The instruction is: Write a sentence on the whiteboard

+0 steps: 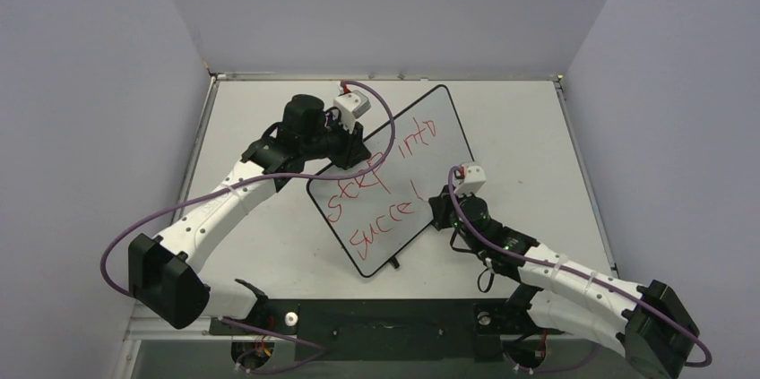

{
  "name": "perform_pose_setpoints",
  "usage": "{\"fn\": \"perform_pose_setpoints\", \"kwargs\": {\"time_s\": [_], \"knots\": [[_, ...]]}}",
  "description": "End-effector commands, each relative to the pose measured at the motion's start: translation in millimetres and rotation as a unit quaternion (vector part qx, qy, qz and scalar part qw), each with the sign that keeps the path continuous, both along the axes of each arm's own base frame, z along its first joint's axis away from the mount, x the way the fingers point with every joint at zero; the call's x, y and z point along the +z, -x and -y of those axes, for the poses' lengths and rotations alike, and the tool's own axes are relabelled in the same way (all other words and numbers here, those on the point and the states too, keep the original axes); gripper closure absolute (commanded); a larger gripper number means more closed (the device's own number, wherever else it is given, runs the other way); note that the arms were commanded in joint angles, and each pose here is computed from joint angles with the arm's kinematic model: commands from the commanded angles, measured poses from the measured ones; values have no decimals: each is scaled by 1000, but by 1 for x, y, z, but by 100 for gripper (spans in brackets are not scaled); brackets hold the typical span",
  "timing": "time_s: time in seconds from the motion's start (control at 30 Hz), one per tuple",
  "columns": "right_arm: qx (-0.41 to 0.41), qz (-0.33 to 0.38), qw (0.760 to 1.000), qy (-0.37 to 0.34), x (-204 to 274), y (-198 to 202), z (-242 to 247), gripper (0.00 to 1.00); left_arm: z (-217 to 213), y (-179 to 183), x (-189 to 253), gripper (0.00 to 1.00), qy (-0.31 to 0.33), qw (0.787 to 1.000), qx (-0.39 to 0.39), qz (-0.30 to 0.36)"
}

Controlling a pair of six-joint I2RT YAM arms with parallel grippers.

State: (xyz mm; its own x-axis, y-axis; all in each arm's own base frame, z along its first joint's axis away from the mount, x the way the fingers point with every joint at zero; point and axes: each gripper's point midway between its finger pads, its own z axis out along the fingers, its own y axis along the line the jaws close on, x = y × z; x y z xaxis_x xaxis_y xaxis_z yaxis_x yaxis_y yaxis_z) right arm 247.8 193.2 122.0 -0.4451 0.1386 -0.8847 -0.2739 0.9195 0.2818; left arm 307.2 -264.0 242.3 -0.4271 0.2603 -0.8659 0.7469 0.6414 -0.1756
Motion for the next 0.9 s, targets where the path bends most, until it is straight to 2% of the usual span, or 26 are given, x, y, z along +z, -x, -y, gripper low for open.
{"fn": "perform_pose_setpoints", "kwargs": {"time_s": [0.0,0.33,0.57,0.67,0.87], "knots": [[-25,-9,999,17,-10,2,15,100,3,-13,25,100,3,997,-8,79],[5,-20,1000,8,-15,7,2,100,3,-13,25,100,3,997,-7,79],[75,-8,997,-12,-7,26,-24,100,2,-13,26,100,2,997,-7,80],[106,3,994,-24,5,35,-37,100,2,-13,25,100,2,997,-6,80],[96,39,993,-53,50,35,-33,100,2,-13,26,100,2,997,-5,81]]}}
